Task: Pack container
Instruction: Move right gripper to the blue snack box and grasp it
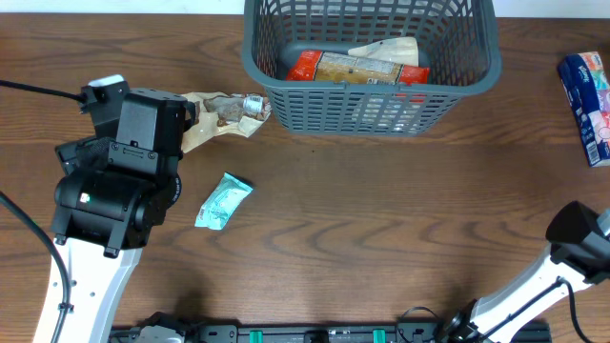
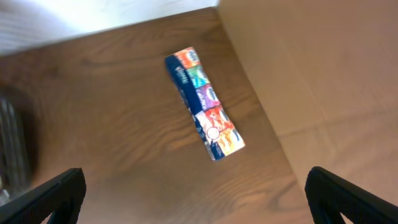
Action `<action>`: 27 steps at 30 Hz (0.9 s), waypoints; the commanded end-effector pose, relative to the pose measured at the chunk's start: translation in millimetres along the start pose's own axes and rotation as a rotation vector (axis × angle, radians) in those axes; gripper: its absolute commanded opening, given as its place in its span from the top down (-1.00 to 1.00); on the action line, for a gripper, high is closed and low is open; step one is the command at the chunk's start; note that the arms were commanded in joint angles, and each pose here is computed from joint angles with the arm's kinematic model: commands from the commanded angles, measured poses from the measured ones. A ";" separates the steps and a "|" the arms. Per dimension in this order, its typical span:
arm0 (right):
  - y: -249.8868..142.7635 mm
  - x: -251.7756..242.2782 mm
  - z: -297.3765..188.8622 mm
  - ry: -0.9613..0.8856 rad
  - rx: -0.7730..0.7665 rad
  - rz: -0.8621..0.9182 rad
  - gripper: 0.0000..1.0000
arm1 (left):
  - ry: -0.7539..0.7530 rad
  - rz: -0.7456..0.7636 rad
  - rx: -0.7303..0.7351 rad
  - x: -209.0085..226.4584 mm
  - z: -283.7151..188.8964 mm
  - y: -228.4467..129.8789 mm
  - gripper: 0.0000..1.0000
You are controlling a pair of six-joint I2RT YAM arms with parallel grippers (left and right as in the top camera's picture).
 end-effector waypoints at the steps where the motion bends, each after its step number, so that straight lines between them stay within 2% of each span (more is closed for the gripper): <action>1: -5.4 5.9 39.6 0.090 0.030 -0.197 -0.98 | 0.014 -0.002 -0.019 4.2 -2.9 6.3 -0.98; 6: -37.4 2.2 105.8 0.162 0.171 -0.223 -0.98 | 0.014 -0.002 -0.019 4.1 -2.9 6.3 -0.97; 9: -60.3 -2.6 154.6 0.195 0.243 -0.187 -0.88 | 0.014 -0.002 -0.019 4.2 -2.9 6.3 -0.97; 13: -86.8 -11.1 206.3 0.198 0.307 -0.142 -0.93 | 0.014 -0.002 -0.019 4.2 -2.9 6.3 -0.97; 19: -111.9 -30.2 242.0 0.150 0.354 -0.126 -0.99 | 0.014 -0.002 -0.019 4.2 -2.9 6.3 -0.97; 27: -136.2 -47.1 261.0 0.160 0.362 -0.102 -0.99 | 0.014 -0.002 -0.019 4.1 -2.9 6.3 -0.97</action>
Point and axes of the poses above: each gripper's point midway between its finger pads, its own z axis out along the fingers, its own x axis along the line the jaws close on, y = z × x, the point moved 3 cm from there along -z, back along the fingers, and after that the axes turned 13 degrees about -z, right-handed, at the moved point
